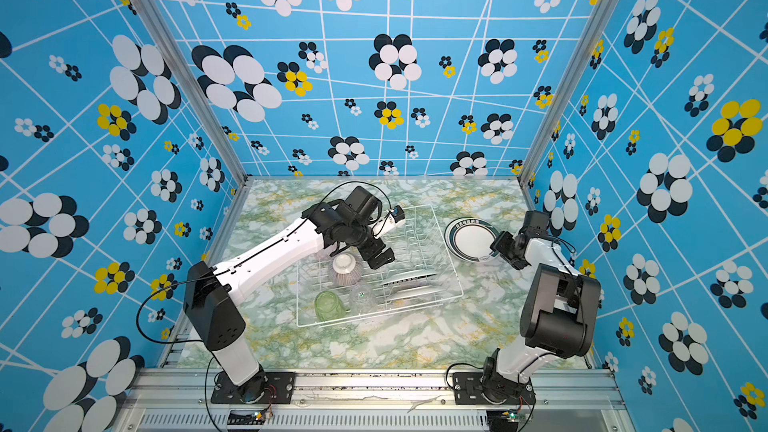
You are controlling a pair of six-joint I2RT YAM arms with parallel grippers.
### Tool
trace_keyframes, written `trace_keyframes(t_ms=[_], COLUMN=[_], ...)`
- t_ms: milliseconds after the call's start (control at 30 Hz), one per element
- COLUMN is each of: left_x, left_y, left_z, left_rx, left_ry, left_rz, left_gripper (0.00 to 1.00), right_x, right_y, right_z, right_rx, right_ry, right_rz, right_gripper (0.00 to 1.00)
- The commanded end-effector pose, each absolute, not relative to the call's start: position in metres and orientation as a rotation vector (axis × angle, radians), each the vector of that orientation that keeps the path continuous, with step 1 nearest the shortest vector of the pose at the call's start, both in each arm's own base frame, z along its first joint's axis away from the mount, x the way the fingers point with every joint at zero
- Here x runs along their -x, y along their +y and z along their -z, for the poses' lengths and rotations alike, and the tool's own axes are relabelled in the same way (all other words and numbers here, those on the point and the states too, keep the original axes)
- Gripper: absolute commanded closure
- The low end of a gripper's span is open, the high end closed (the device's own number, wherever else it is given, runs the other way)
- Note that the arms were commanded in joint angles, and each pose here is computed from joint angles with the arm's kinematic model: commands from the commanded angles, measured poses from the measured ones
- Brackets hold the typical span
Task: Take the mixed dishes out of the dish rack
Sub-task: 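Open the right gripper and raise it off the plate stack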
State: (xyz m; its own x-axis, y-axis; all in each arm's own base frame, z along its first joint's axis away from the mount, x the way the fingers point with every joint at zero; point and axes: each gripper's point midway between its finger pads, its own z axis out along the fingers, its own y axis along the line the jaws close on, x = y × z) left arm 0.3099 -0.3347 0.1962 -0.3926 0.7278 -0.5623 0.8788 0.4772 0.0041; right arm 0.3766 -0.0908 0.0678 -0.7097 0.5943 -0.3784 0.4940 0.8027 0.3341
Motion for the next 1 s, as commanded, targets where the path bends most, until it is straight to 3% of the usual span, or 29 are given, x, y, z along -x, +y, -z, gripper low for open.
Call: trace_keyframes(t_ms=[0,633,967], left_x=[-0.311,-0.312,-0.29], left_y=[-0.339,-0.338,-0.343], left_z=[-0.198,-0.191,-0.206], left_rx=[-1.357,-1.374,-1.445], left_ry=[2.218,2.231,2.181], left_rz=[0.393,0.38,0.407], left_gripper=[0.01,0.01,0.02], right_x=[-0.381,-0.397,-0.385], right_y=[-0.088,-0.067,-0.07], right_z=[-0.063,-0.051,-0.115], right_rx=[-0.762,-0.65,-0.636], right_ry=[2.573,2.664,2.504], right_rz=[-0.219,-0.137,-0.146], right_gripper=[0.33,0.31,0.3])
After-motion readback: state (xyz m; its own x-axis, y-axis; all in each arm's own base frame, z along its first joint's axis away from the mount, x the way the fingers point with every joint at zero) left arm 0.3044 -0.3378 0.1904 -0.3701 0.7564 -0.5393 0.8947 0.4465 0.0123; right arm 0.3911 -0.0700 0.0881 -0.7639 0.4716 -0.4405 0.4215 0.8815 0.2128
